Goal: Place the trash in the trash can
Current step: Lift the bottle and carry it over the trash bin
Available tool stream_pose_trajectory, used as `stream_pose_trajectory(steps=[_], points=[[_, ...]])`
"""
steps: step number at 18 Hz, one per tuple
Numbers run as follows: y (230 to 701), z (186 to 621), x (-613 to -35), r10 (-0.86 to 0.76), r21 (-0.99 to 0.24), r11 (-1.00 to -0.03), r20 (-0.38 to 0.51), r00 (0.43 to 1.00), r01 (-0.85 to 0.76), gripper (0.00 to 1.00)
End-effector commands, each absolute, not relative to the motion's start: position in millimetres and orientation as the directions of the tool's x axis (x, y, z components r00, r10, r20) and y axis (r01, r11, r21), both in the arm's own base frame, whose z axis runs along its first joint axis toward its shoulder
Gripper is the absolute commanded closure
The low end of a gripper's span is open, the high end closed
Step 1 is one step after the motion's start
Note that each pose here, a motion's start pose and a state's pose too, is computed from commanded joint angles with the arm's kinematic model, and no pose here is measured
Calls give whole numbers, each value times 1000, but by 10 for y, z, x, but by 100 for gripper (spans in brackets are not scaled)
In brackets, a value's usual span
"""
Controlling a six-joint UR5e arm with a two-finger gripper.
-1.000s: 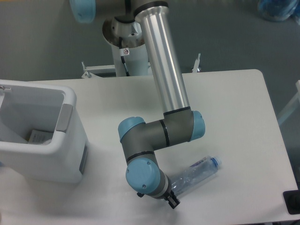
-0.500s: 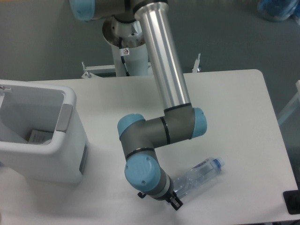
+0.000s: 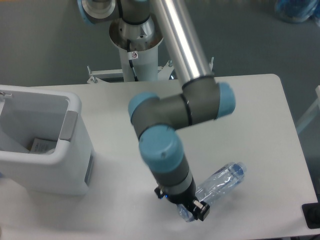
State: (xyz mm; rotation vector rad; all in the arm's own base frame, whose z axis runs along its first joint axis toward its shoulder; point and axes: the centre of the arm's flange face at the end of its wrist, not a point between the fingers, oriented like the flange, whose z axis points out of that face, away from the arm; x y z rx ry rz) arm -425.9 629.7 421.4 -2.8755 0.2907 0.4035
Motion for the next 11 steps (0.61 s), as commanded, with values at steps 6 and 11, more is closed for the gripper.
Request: stream_pose_trajectory(steps=[6, 11], points=[[6107, 5228, -3917, -134, -576, -796, -128, 983, -184, 45], [5961, 5725, -3760, -213, -796, -600, 59, 975, -83, 44]])
